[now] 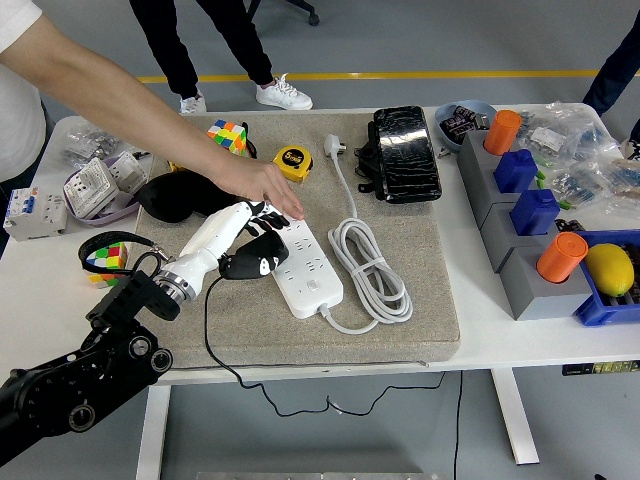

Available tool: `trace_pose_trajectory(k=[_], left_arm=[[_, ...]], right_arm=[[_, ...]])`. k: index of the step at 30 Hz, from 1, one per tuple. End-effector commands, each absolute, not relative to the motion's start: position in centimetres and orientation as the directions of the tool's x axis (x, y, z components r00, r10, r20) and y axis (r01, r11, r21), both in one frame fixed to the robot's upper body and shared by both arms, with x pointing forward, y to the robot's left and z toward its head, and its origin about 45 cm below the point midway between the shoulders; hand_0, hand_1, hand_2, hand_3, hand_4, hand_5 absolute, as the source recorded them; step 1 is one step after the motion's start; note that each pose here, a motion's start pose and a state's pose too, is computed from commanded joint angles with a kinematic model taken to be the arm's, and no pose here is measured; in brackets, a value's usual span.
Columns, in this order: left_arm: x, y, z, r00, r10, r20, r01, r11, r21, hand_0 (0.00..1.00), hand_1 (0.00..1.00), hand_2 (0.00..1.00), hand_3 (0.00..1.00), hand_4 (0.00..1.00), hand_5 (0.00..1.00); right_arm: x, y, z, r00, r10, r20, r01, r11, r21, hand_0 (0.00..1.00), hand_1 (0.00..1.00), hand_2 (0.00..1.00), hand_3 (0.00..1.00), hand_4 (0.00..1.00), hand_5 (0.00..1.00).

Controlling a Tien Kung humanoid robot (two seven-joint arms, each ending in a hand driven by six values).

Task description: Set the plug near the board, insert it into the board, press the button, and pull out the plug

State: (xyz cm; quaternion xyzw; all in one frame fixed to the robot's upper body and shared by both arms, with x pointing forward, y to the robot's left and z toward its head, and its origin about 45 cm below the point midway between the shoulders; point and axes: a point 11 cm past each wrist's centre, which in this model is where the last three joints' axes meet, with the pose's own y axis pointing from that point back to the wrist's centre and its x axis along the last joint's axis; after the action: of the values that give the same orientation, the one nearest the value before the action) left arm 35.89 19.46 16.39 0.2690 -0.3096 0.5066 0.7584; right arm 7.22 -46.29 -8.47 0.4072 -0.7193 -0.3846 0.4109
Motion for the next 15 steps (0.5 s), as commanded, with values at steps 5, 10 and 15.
trace_pose_trajectory(k=[5,10,15], left_arm=[[36.0,19.5,17.3,0.274,0.613,0.741,-0.938,0.341,0.065,0.481,0.608,0.621,0.605,0.801,0.067],[35.7,19.4,18.0,0.269,0.624,0.733,-0.937,0.346,0.050,0.475,0.597,0.619,0.607,0.806,0.073],[35.2,19.1,19.0,0.272,0.649,0.710,-0.935,0.352,0.037,0.232,0.330,0.489,0.620,0.814,0.078]], right_arm=[[7.3,-46.3,-8.5,-0.331,-0.902,0.277,-0.271,0.372,0.888,0.573,0.639,0.602,0.538,0.924,0.470],[7.3,-46.3,-8.5,-0.330,-0.902,0.277,-0.271,0.372,0.888,0.574,0.639,0.601,0.538,0.923,0.470],[7.2,-46.2,-8.5,-0.328,-0.903,0.278,-0.269,0.371,0.889,0.574,0.639,0.602,0.538,0.924,0.469]])
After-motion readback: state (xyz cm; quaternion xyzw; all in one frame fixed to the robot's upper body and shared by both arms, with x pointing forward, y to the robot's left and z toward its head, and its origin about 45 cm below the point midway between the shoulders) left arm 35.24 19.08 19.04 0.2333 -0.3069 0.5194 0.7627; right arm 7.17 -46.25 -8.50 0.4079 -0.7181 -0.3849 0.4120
